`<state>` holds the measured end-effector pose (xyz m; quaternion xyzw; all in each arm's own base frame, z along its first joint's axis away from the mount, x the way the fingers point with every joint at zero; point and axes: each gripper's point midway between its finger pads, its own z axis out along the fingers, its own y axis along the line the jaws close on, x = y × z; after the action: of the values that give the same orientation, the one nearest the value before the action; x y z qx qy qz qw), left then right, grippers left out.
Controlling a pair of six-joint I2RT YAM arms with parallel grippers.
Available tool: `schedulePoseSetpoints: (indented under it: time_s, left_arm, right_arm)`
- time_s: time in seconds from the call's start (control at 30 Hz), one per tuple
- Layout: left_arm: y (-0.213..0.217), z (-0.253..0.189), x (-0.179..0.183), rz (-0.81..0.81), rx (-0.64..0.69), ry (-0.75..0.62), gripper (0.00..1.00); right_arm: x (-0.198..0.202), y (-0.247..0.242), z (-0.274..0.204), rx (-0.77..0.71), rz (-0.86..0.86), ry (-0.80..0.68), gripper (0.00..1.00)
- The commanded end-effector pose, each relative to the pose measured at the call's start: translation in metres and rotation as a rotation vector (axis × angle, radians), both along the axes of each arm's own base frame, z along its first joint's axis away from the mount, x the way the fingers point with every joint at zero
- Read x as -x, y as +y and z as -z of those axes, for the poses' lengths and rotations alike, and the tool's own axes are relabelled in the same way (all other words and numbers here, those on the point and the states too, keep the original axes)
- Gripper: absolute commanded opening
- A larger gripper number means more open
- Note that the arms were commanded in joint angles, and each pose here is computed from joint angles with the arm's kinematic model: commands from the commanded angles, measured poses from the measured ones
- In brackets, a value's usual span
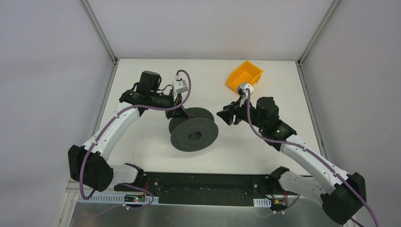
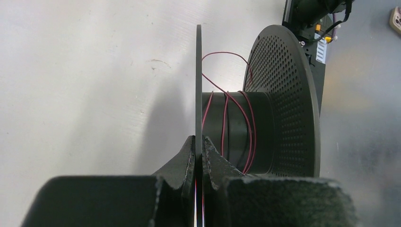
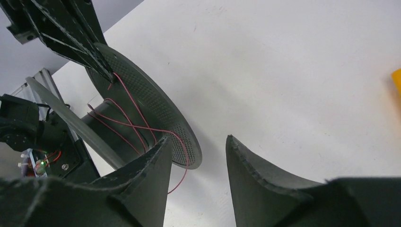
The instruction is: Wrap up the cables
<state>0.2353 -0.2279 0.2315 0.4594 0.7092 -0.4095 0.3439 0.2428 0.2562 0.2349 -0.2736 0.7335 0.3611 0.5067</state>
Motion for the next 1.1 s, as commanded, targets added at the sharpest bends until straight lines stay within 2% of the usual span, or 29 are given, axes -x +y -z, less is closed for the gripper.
schedulePoseSetpoints:
  time_s: [0.0, 0.3, 0.5, 0.77, 1.07]
  left_arm:
    - [-0.005, -0.013, -0.019, -0.052, 0.031, 0.033, 0.0]
    - [-0.015, 0.002, -0.057, -0.158, 0.011, 0.158, 0.0]
    - [-0.022, 0.019, -0.074, -0.174, 0.006, 0.225, 0.0]
    - [-0.029, 0.034, -0.099, -0.184, 0.038, 0.364, 0.0]
    - [-0.02, 0.067, -0.124, -0.268, 0.002, 0.461, 0.0]
  right_arm:
    - [-0.006, -0.012, -0.029, -0.112, 0.119, 0.001, 0.49]
    - [0.004, -0.017, -0.016, -0.15, 0.165, 0.144, 0.51]
    - [0.005, -0.018, 0.01, -0.111, 0.186, 0.226, 0.54]
    - [-0.003, -0.026, 0.035, -0.064, 0.242, 0.271, 0.56]
    - [-0.012, -0.03, 0.05, -0.061, 0.277, 0.311, 0.56]
